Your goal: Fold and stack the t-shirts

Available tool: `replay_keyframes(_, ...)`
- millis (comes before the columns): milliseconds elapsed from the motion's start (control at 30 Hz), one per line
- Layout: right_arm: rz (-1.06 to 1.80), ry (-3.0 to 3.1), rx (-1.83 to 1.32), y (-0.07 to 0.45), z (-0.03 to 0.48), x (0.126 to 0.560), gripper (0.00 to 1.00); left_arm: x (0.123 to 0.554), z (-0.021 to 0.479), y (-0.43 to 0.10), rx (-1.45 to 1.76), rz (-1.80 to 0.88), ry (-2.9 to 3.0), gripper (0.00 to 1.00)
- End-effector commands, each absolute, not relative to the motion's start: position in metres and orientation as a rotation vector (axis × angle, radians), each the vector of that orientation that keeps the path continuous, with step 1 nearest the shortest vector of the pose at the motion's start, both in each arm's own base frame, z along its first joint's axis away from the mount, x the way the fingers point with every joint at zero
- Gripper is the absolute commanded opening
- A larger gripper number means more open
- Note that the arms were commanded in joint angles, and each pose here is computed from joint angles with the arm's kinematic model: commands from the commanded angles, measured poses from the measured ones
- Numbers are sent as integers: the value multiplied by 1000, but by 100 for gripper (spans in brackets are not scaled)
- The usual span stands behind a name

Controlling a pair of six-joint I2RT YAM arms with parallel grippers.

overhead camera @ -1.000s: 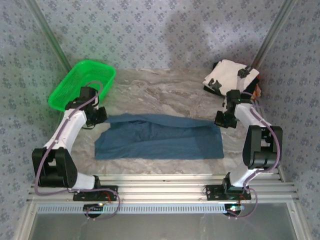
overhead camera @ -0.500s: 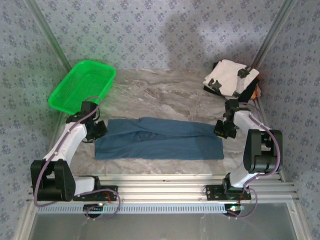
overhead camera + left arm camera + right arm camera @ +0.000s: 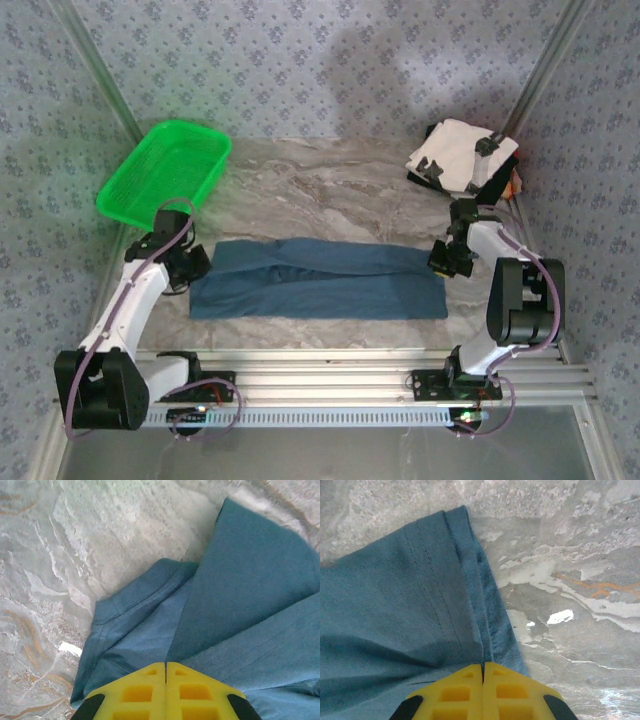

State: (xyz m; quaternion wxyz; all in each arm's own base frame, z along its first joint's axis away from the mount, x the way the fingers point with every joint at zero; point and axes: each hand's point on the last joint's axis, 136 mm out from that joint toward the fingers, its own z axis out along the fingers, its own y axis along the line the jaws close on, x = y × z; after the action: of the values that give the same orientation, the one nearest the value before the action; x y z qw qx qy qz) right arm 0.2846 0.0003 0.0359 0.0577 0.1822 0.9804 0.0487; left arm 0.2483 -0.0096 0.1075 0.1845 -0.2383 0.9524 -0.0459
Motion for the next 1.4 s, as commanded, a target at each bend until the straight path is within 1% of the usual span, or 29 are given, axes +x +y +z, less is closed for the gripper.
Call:
replay_keyframes(0,94,3012,578,-6,29,275,0,231,97,-4,-731,-85,2714,0)
replay_keyframes(233,80,3039,583,-7,22,269,0,219,73,-3,-783,-65,2756,0)
replay_keyframes(433,57,3052,585,-9,14,267,0,219,59,-4,-809,-60,2778,0)
replay_keyframes(733,14,3060,590,-13,11,266,0,215,36,6,-854,55,2834,0)
replay_keyframes(933,-35,3063,605,-18,11,263,0,217,30,7,-872,73,2850,0)
replay_keyframes(1000,-27,3064,602,-17,12,264,6,216,29,6,-883,77,2858,11)
replay_keyframes(1033,-22,3061,600,-17,13,265,13,218,31,7,-889,78,2852,19)
replay_keyframes(1067,-10,3060,595,-15,15,266,23,218,35,7,-901,78,2842,29)
replay_keyframes(1133,10,3050,589,-13,23,267,34,226,52,7,-904,50,2796,47)
replay_keyframes(1167,20,3035,577,-12,30,270,39,231,64,6,-902,32,2765,54)
replay_keyframes(1300,72,2967,548,-7,64,279,60,256,116,3,-872,-62,2631,71)
replay_keyframes(1367,97,2937,522,-5,77,284,66,275,134,-4,-831,-140,2577,77)
